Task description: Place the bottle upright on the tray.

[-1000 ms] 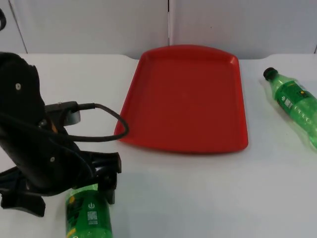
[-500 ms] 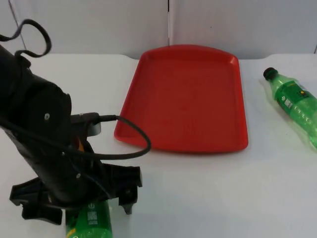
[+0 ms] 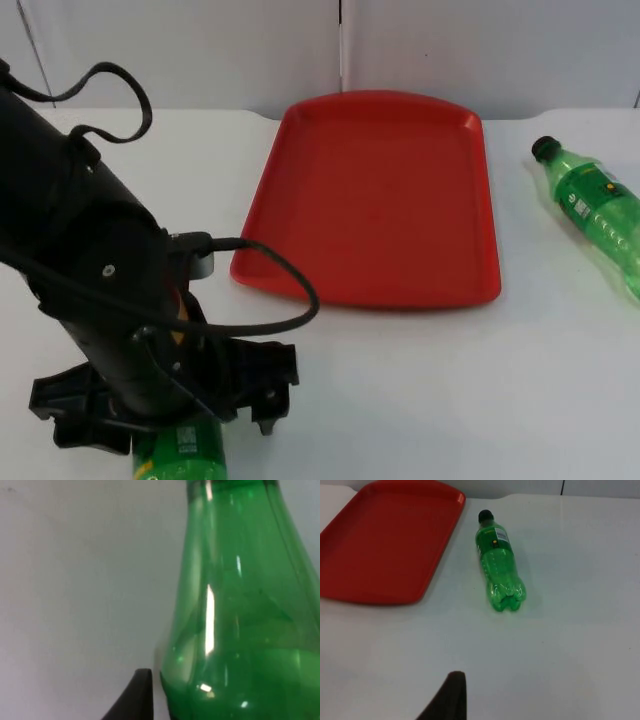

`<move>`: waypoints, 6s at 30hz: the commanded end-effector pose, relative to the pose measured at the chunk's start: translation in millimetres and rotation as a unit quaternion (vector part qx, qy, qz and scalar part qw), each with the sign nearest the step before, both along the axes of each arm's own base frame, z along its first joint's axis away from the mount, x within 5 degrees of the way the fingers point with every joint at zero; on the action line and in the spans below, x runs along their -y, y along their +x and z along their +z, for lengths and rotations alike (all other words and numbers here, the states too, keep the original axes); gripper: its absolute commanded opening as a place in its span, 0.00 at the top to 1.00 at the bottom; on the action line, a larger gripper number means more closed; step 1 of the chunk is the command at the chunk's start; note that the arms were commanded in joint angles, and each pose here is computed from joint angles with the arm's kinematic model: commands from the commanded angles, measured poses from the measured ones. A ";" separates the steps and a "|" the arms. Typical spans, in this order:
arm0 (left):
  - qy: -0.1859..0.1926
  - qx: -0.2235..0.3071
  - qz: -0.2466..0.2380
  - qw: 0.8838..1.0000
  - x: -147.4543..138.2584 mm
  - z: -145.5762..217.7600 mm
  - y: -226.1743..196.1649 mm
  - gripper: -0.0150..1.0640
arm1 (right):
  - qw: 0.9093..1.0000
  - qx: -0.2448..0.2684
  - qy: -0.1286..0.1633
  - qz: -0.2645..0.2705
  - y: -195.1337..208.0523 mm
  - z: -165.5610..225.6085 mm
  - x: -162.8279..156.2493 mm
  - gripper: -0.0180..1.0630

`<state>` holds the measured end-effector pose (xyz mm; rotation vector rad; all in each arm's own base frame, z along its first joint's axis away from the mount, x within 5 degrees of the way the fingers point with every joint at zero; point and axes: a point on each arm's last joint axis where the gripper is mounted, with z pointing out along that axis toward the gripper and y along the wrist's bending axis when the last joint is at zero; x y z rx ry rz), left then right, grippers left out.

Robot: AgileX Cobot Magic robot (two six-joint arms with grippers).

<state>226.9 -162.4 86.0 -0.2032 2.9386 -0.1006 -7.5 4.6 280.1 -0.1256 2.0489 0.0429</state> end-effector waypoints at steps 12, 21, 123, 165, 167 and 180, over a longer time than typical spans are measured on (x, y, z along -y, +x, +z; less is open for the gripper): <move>-0.001 0.000 0.013 1.000 1.2 -0.3 -1.0 0.01 | 1.000 0.004 0.000 -0.002 -0.4 0.3 -0.1 0.01; 0.008 -0.014 0.016 1.000 0.2 -8.2 -2.5 0.01 | 1.000 0.004 0.000 -0.002 -0.4 0.3 -0.1 0.01; 0.019 0.547 -0.023 0.837 8.6 229.8 79.5 0.99 | 1.000 0.004 0.002 -0.001 -0.4 0.3 -0.4 0.01; -0.258 0.605 -0.285 0.697 9.9 202.4 173.4 0.99 | 1.000 0.004 0.002 -0.001 -0.4 0.3 -0.4 0.01; -0.221 0.616 -0.312 0.689 11.4 195.0 175.9 0.99 | 1.000 0.004 0.002 -0.001 -0.4 0.3 -0.4 0.01; -0.168 0.684 -0.279 0.653 11.7 126.4 205.5 0.99 | 1.000 0.004 0.002 -0.001 -0.4 0.3 -0.4 0.01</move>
